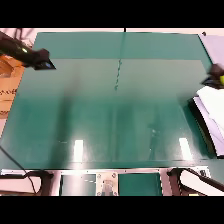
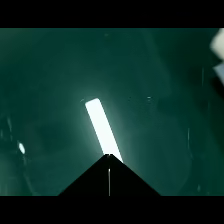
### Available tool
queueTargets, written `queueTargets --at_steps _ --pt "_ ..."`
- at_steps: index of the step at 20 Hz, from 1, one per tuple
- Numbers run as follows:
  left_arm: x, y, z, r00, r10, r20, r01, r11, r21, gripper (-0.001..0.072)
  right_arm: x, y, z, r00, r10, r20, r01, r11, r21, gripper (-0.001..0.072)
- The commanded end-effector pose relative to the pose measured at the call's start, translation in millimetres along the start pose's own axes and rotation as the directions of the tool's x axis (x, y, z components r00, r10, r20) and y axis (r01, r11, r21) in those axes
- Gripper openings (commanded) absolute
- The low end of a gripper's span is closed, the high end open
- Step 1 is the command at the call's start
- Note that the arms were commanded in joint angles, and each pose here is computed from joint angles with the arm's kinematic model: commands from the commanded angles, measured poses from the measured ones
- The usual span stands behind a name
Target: Fold the shirts.
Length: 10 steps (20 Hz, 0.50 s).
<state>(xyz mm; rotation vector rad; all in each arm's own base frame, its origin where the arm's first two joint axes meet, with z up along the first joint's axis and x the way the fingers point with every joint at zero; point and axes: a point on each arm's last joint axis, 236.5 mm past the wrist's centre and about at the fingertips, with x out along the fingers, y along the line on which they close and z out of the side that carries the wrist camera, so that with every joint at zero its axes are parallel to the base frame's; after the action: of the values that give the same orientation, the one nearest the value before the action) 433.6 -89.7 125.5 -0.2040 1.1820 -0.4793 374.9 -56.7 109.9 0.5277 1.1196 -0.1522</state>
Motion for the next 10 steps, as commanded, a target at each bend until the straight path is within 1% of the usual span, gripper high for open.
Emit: queueTargets --at_steps 1,4,6,10 --pt "34.3 -33.3 -59.5 0.996 0.034 -0.082 -0.031 0.999 0.045 0.0017 58.5 68.6 -58.2 0.996 0.018 -0.084 -0.041 0.959 -0.279 0.0018" --pt "68.8 -49.1 -120.0 0.985 0.022 -0.172 -0.019 1.0 0.019 0.0018 90.9 85.7 -101.7 0.989 0.023 -0.147 -0.074 0.933 -0.351 0.0017" --pt "80.9 -50.9 -141.0 0.977 0.018 -0.211 -0.021 1.0 -0.009 0.0017 95.8 87.9 -110.5 0.985 0.029 -0.167 -0.087 0.933 -0.349 0.0017" --pt "84.6 -50.0 -133.8 0.985 0.018 -0.172 -0.023 0.999 -0.027 0.0019 95.2 90.3 -110.9 0.985 0.037 -0.169 -0.095 0.933 -0.348 0.0017"
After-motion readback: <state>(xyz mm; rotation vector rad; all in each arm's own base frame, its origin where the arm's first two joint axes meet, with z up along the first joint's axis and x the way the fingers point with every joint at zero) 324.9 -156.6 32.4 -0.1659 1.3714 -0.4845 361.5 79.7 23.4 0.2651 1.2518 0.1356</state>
